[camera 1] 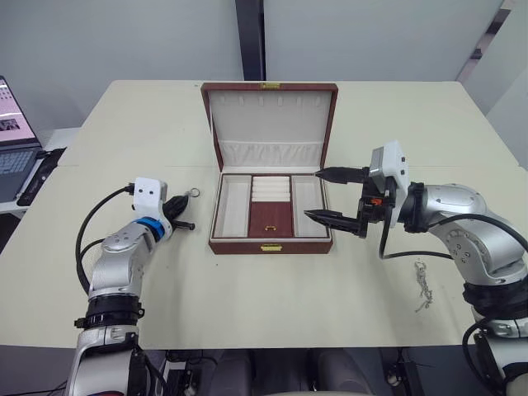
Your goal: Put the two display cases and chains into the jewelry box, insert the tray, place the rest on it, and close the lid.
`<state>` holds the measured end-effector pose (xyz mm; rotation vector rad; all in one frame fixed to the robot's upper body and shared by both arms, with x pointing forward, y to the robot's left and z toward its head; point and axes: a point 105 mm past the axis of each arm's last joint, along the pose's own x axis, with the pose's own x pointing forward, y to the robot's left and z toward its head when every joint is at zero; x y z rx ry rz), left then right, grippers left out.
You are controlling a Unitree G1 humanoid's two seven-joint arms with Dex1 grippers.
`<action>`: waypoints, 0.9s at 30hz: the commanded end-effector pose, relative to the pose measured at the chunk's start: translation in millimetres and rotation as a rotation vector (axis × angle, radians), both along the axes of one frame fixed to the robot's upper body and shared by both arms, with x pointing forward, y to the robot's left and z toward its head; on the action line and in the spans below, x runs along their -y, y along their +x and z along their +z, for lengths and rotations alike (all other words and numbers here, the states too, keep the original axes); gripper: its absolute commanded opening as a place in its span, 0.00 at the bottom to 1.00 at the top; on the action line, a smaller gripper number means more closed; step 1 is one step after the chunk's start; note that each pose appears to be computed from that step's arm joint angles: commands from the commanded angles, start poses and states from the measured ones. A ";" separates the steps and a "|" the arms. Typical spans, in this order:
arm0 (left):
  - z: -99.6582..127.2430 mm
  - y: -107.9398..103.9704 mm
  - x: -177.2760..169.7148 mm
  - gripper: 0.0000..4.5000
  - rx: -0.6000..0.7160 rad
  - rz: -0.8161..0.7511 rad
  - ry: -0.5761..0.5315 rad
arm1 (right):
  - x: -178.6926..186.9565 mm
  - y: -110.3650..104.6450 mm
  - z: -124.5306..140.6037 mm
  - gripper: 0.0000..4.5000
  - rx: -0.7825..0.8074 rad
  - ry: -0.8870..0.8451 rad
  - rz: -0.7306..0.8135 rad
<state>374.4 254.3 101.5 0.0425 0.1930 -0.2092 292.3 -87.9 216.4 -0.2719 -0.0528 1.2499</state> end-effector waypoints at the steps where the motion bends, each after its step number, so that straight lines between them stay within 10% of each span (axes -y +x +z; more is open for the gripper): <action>1: 42.3 -2.4 3.6 0.01 0.108 -0.033 0.018 | 1.3 -7.9 26.5 1.00 0.081 0.021 0.028; 16: 126.5 -40.6 67.0 0.01 0.184 -0.399 0.080 | 12.1 -21.1 42.6 1.00 0.087 0.022 0.016; 27: 119.4 -44.2 108.7 0.01 0.084 -0.657 0.126 | 13.6 -26.5 37.9 1.00 0.087 0.038 -0.048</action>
